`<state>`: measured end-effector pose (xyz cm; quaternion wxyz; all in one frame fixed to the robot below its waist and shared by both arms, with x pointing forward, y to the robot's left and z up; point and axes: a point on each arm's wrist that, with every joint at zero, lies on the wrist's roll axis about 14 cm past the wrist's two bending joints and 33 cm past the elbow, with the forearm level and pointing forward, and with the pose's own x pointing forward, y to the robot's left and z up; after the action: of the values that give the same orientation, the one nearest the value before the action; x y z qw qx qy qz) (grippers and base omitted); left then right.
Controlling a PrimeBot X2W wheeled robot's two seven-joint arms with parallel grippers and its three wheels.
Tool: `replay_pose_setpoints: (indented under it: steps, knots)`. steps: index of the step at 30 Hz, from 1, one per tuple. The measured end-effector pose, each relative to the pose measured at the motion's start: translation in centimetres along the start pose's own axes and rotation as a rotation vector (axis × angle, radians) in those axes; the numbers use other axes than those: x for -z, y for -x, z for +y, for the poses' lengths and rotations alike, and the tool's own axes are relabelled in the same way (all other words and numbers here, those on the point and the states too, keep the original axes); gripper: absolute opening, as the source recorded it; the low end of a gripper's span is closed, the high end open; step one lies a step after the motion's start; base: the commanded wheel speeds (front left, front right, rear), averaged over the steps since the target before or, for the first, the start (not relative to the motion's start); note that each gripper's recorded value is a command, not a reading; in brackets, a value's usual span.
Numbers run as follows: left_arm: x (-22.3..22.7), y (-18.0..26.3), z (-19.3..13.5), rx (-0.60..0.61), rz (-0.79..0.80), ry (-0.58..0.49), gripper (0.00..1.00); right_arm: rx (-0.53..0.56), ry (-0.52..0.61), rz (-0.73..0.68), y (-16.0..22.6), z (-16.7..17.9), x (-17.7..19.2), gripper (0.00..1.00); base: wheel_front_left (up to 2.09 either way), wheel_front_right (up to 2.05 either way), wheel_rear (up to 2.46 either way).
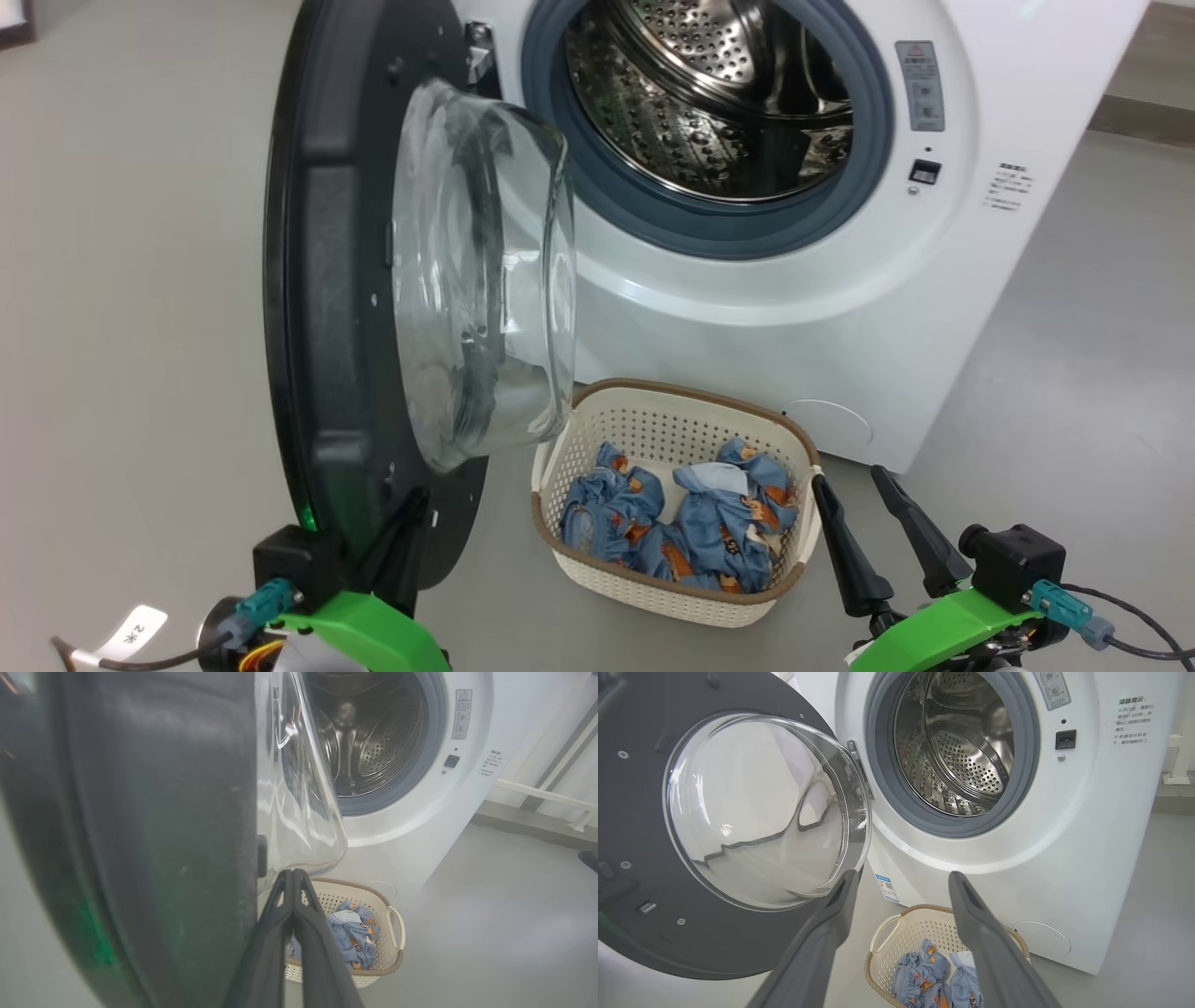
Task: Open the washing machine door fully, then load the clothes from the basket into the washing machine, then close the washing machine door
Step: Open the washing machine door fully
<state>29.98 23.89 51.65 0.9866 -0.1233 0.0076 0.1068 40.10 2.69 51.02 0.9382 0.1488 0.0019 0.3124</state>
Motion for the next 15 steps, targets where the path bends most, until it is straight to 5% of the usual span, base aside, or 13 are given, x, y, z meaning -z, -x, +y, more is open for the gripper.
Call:
replay_pose_setpoints:
  steps: [15]
  knots:
    - [0.0, 0.8, 4.8, -0.167, -0.006, -0.003, 0.0, -0.127, -0.018, 0.044, -2.9, 3.2, 1.8, 1.0, 0.0, 0.0, 0.0]
